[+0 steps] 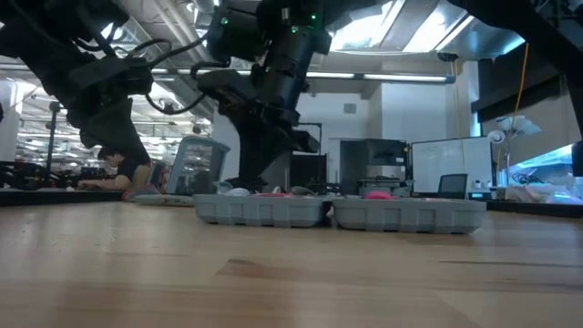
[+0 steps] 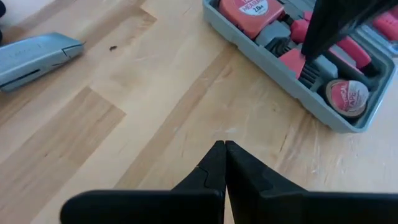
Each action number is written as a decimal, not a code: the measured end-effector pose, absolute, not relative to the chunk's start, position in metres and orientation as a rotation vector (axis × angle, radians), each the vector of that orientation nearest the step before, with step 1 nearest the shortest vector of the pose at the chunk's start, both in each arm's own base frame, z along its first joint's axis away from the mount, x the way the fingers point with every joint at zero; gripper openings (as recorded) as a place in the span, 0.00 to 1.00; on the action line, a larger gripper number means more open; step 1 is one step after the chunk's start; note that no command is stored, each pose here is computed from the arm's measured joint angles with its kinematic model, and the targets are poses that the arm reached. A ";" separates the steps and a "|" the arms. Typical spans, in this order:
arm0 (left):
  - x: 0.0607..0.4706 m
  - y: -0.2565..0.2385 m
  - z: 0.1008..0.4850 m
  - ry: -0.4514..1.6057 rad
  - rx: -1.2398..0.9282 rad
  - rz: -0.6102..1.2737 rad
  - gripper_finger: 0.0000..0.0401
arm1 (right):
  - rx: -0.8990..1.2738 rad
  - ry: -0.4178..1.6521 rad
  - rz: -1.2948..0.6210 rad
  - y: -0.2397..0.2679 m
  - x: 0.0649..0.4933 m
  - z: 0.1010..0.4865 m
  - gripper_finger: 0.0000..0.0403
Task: Prefit tool cases
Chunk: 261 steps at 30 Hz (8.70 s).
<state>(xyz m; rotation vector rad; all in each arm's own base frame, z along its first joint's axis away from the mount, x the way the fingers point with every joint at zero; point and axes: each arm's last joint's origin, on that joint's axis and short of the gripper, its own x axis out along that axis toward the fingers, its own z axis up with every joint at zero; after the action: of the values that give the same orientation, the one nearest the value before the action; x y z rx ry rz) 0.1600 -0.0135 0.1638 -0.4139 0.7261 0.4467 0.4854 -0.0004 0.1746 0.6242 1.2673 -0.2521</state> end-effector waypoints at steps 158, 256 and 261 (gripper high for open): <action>0.278 -0.008 0.131 0.709 -0.304 0.308 0.00 | 0.716 1.286 -0.259 0.014 0.388 0.189 0.00; 0.265 0.004 0.208 0.427 -0.242 0.290 0.00 | 0.504 1.199 -0.429 -0.060 0.361 0.258 0.00; 0.253 0.002 0.218 0.478 -0.217 0.253 0.00 | 0.534 1.271 -0.385 -0.041 0.349 0.255 0.06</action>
<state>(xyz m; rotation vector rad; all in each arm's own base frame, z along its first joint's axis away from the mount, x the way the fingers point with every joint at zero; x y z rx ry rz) 0.2535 0.0024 0.2175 -0.2169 0.4777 0.2528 0.3494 -0.0414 0.2554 0.5344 1.2713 -0.3854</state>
